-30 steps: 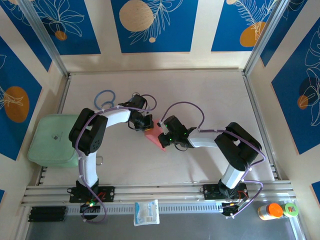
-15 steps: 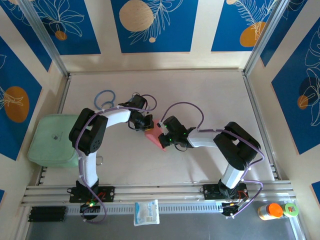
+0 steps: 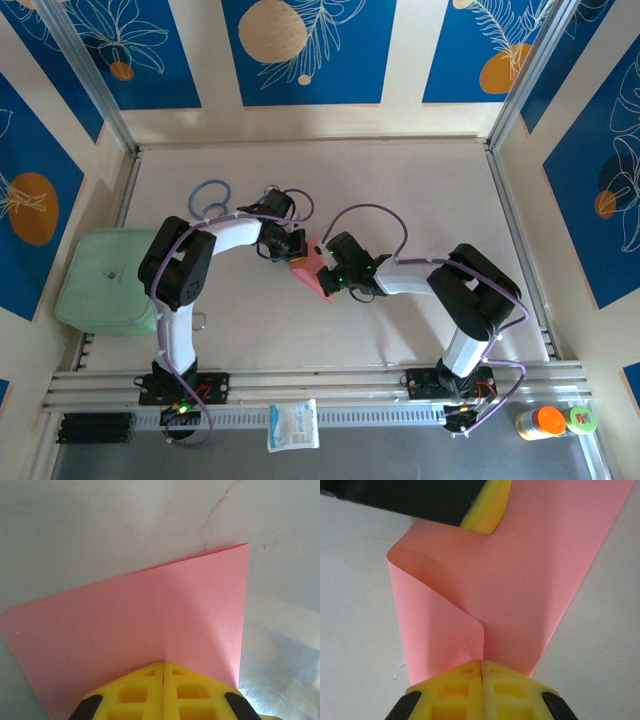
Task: Fold a paper plane with a square sheet of paper (pick it up from the middle)
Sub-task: Third fold the triangle at the center of the table.
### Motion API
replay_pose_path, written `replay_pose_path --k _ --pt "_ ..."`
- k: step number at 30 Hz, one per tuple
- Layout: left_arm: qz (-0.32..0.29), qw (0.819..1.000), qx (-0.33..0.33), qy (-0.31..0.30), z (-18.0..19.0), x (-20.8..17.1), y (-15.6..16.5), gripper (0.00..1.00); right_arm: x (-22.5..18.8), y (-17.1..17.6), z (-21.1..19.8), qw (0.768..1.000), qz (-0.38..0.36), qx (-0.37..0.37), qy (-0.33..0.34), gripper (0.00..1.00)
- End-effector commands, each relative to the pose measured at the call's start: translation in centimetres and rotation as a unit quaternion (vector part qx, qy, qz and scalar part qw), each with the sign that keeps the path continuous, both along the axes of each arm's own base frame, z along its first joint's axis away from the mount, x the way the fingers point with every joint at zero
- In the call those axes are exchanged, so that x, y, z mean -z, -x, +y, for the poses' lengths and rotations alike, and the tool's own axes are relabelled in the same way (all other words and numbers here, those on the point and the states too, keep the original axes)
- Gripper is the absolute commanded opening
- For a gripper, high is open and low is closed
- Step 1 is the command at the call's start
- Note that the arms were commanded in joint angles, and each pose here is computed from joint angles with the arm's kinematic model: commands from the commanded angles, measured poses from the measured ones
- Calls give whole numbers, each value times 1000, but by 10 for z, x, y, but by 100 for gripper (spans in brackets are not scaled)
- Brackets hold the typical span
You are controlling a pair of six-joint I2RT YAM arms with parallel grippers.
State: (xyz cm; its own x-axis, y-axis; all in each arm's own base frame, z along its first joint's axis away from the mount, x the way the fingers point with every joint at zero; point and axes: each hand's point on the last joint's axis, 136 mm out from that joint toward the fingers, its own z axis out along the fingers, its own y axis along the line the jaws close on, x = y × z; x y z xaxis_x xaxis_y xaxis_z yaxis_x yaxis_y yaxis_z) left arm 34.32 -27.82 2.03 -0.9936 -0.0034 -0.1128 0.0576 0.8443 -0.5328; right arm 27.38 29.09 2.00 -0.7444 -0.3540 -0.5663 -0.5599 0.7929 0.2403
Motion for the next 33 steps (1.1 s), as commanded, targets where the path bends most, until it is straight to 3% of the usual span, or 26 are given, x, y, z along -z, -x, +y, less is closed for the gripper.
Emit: replay_pose_path --k 1,15,22,26,28,33 --pt "38 999 6 -37 7 28 19 2 -9 -3 3 1000 -5 3 -1 0" --pt "37 999 5 -40 8 27 18 2 -6 -3 -2 1000 -3 12 10 0" --pt "18 1000 6 -24 2 7 11 4 5 0 -3 1000 13 11 17 0" --pt "-13 1000 -7 4 -4 -27 -2 11 11 2 -4 999 24 11 20 0" --pt "-29 999 -21 18 -5 -43 -6 20 13 3 -5 999 28 12 20 0" --pt "-43 996 -70 35 4 -60 -3 31 14 2 -5 999 32 16 18 0"
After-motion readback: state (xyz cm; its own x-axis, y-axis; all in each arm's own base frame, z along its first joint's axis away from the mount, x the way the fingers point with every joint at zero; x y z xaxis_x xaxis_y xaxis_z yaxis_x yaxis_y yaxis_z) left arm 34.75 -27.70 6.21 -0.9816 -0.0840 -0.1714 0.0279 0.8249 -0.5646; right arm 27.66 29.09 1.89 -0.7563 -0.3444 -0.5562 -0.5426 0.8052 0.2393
